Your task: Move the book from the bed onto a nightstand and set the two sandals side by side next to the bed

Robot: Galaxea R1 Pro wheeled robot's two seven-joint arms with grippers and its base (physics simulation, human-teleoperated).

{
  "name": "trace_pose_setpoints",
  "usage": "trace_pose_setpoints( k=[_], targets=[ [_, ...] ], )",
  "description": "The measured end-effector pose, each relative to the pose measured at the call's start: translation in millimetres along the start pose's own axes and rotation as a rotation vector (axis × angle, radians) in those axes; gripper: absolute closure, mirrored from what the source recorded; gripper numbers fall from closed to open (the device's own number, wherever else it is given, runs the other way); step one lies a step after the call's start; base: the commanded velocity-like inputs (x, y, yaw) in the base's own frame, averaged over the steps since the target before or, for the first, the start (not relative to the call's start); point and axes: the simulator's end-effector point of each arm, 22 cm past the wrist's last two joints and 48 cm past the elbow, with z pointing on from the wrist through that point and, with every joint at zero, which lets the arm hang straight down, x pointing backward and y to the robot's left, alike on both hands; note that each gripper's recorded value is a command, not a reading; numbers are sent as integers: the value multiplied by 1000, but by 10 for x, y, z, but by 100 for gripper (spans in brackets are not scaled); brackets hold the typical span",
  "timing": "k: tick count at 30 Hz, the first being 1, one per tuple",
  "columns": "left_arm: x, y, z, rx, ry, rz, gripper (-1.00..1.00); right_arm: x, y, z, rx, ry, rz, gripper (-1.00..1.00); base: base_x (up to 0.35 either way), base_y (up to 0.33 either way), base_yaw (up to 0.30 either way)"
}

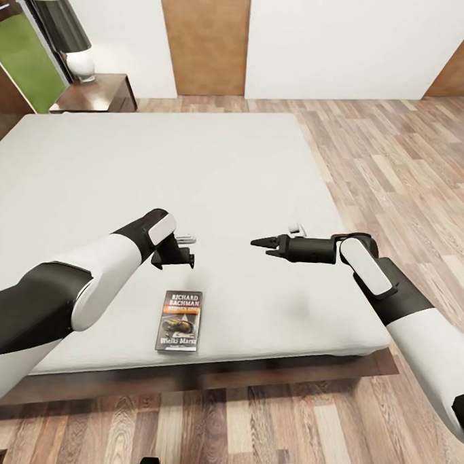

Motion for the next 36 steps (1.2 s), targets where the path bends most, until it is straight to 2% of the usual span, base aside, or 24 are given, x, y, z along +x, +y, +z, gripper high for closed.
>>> trace_pose_setpoints(
  k=[36],
  targets=[
    [-14,51,599,-2,-4,-5,-100,220,-496,282,0,1,0,-100,0,0,0]
  ],
)
